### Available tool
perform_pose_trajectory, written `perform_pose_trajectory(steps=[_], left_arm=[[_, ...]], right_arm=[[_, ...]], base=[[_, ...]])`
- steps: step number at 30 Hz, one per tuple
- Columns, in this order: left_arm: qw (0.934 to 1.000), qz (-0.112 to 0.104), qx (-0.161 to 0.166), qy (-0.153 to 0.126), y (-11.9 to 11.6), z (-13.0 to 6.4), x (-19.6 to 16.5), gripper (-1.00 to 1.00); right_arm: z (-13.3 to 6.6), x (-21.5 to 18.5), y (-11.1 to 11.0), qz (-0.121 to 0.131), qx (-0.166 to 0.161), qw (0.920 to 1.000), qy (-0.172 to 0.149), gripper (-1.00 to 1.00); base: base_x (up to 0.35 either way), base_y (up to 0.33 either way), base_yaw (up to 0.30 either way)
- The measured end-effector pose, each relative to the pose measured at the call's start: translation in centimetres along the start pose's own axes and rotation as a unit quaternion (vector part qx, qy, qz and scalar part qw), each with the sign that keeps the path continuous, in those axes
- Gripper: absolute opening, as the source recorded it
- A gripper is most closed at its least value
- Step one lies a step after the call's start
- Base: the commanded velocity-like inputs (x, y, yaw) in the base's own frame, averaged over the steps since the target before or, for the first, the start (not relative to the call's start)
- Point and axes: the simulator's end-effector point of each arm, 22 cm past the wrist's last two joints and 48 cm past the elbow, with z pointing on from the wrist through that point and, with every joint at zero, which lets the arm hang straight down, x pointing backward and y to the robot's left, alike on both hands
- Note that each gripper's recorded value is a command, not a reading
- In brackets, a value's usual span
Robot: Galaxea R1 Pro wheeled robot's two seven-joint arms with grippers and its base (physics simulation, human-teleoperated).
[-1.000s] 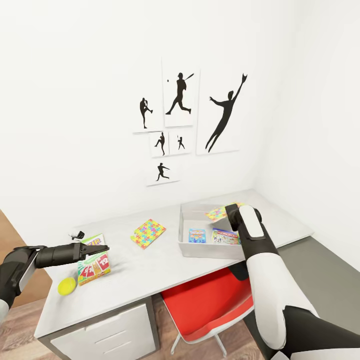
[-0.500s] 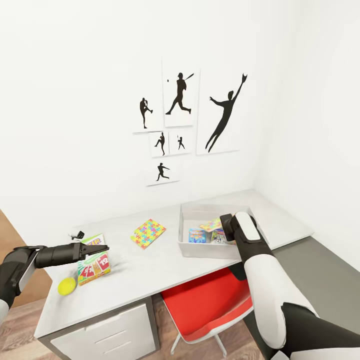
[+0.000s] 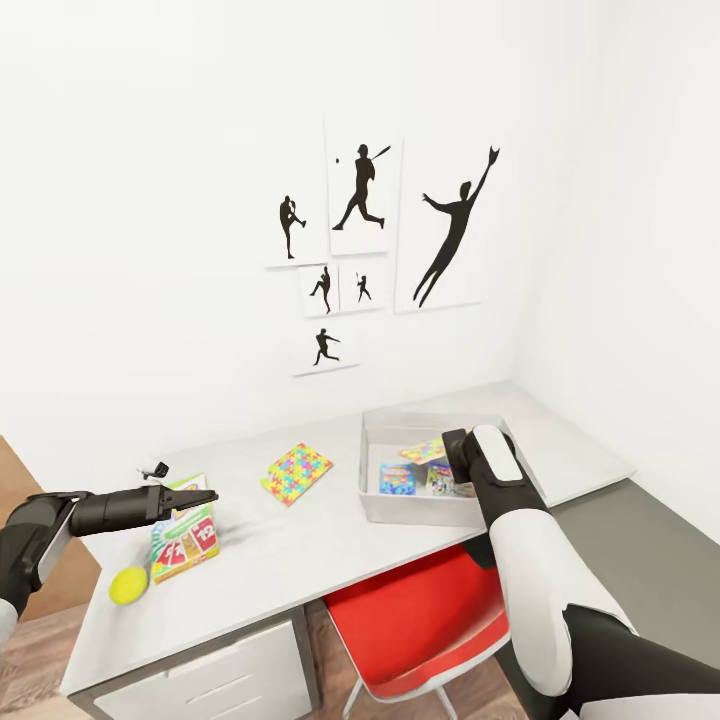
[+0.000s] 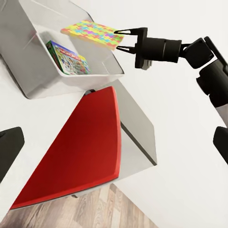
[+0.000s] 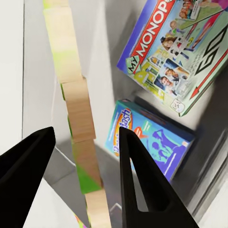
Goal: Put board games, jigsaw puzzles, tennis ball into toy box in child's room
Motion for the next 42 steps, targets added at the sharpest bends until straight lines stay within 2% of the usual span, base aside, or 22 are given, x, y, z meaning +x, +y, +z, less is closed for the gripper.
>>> perform_pose_trajectory(steps=[8,35,42], left_arm=[[1.0000,0.000,0.000,0.000,0.0,0.0,0.0,1.00],[1.0000,0.000,0.000,0.000,0.0,0.0,0.0,1.00],[1.0000,0.000,0.000,0.000,0.0,0.0,0.0,1.00]], right_arm=[[0.0,-0.9,0.0,0.019,0.000,0.9996,-0.021,-1.00],[0.0,-1.0,0.0,0.022,0.000,0.9995,-0.024,-1.00],[0.0,-1.4,0.0,0.029,0.000,0.9991,-0.032,-1.00]], base=[[0.033,-0.040,0.000],[0.021,-0.005,0.000],[0.000,0.000,0.000]])
